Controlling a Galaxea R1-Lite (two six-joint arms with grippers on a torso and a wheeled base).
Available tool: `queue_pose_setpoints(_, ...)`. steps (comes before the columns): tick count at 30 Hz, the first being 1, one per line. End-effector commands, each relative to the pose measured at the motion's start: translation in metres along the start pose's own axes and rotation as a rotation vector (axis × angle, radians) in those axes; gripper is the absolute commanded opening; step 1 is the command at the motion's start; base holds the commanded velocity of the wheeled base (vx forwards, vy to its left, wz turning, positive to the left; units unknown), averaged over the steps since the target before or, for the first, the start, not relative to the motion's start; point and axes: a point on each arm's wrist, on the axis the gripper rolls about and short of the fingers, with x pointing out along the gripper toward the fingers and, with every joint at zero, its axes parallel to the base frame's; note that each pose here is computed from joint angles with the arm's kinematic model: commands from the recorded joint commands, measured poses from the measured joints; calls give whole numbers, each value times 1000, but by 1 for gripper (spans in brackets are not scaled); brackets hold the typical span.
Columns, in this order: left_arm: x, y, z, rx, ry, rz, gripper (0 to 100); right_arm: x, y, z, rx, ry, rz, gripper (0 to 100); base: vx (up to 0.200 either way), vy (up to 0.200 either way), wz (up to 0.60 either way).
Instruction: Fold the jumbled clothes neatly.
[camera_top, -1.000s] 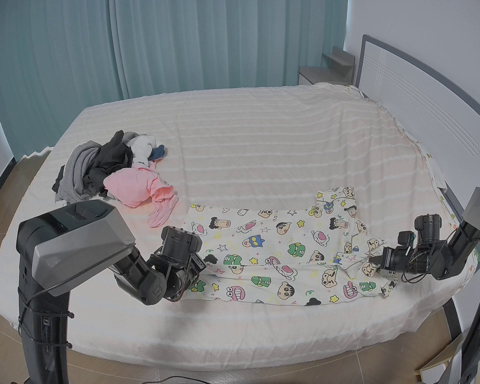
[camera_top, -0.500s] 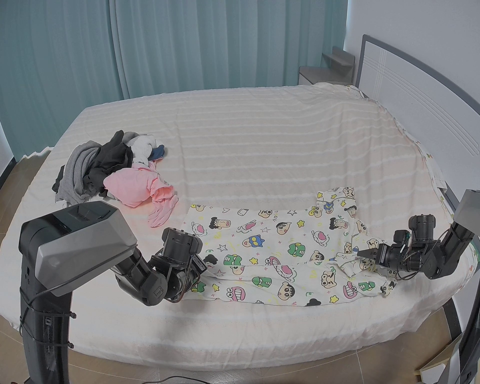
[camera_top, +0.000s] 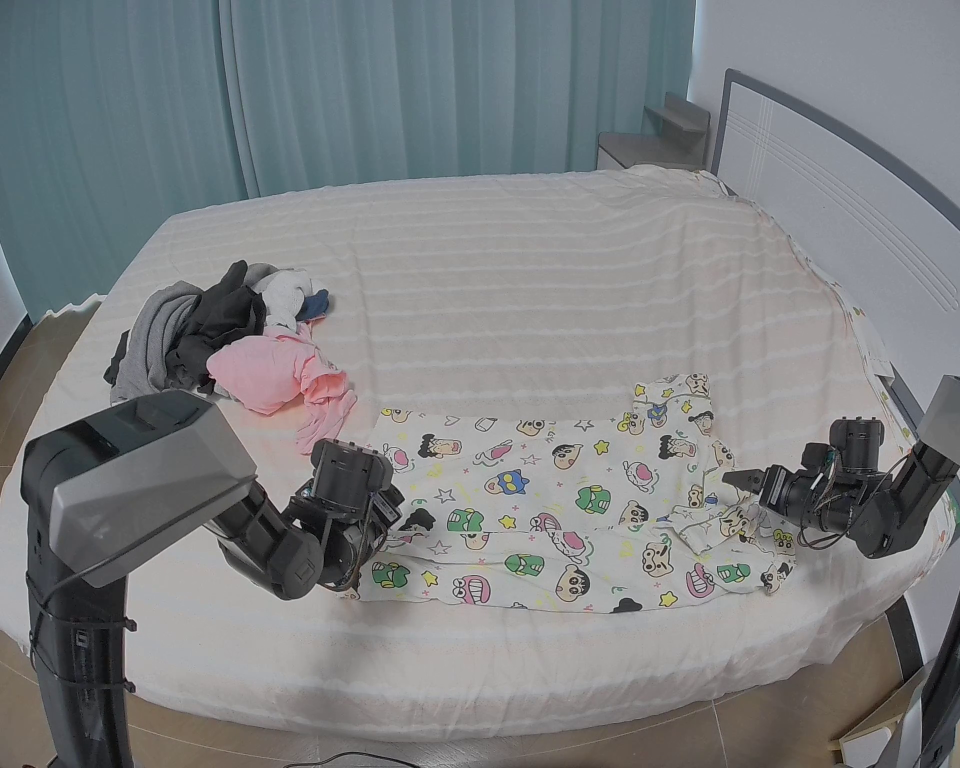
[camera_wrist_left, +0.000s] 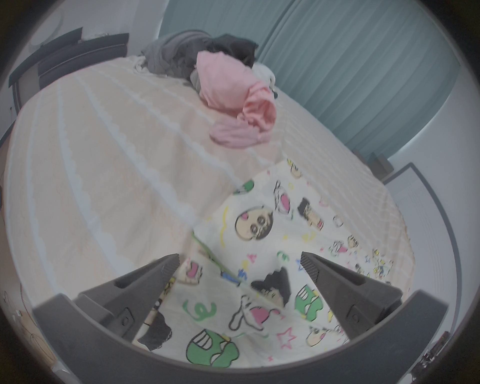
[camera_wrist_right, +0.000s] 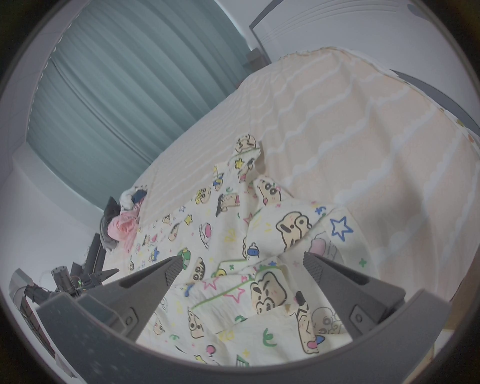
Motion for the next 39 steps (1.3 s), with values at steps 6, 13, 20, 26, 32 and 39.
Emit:
queue_pose_setpoints(6,-55,-14,61,-99,-144,-85,100,-52,27,-9,72,-6,22,100,0,0,0)
queue_pose_setpoints(13,-129,33,53,-67,62,-156,100,-56,-4,-35,-25,98,-63,100,0,0,0)
queue_pose_setpoints(20,-153,68,40,-85,133,-133,100,-43,-36,-43,-125,166,-57,100,0,0,0)
queue_pose_setpoints(26,-165,85,27,-92,121,-181,100,-24,-47,-51,-183,232,-56,100,0,0,0)
queue_pose_setpoints(32,-166,89,23,-91,126,-181,100,-14,-46,-47,-208,231,-26,100,0,0,0)
queue_pose_setpoints(39,-166,88,20,-94,138,-182,100,-11,-49,-52,-202,250,-29,0,0,0,0)
